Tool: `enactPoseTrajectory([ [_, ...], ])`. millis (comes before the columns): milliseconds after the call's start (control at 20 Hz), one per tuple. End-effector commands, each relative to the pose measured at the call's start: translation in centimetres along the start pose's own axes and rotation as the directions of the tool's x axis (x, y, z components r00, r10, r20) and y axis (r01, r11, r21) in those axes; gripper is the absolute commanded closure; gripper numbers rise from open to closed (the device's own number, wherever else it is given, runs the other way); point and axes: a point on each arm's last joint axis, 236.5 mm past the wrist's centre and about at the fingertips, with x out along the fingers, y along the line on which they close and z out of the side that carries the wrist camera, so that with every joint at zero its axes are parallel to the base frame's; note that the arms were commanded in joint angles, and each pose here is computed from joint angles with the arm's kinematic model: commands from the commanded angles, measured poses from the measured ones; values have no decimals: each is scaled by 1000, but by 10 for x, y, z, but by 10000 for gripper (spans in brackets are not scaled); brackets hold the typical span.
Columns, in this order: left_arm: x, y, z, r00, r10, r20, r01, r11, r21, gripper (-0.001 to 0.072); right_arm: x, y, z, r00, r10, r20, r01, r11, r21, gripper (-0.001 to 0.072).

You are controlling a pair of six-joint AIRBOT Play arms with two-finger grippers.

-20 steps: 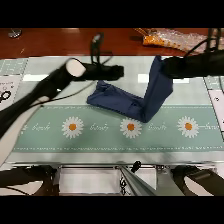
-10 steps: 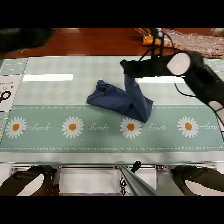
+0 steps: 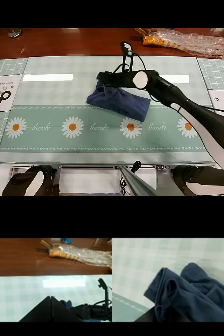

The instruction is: Fold the shirts.

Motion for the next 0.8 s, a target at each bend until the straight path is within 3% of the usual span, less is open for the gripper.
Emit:
enactPoseTrajectory([
  [0, -11, -3, -2, 1000, 5, 1, -5, 1000, 12, 688, 9, 13, -4, 999, 33, 21, -33, 999, 25, 394],
  [50, -9, -1, -2, 1000, 11, -4, -11, 1000, 12, 688, 7, 12, -5, 1000, 29, 7, -29, 999, 24, 290],
  [100, -7, 2, -3, 1000, 21, -9, -21, 1000, 14, 688, 1, 7, -5, 1000, 18, -12, -18, 1000, 23, 250],
  [200, -4, 10, -5, 999, 47, -20, -47, 999, 24, 688, -21, -12, 2, 998, -33, -46, 32, 999, -26, 244],
  [350, -1, 23, -8, 995, 91, -34, -90, 995, 43, 688, -83, -71, 28, 974, -220, -57, 211, 969, -131, 244],
  [450, 1, 28, -10, 993, 107, -42, -105, 993, 49, 688, -144, -135, 40, 899, -433, -70, 413, 889, -195, 244],
  [600, 4, 31, -11, 992, 111, -52, -109, 993, 46, 688, -245, -243, 19, 639, -742, -201, 686, 669, -286, 245],
  [700, 8, 34, -14, 991, 115, -66, -112, 993, 43, 688, -267, -283, -24, 588, -733, -342, 706, 671, -226, 218],
  [750, 11, 38, -16, 989, 126, -77, -123, 991, 47, 688, -257, -290, -50, 633, -656, -411, 677, 727, -118, 158],
])
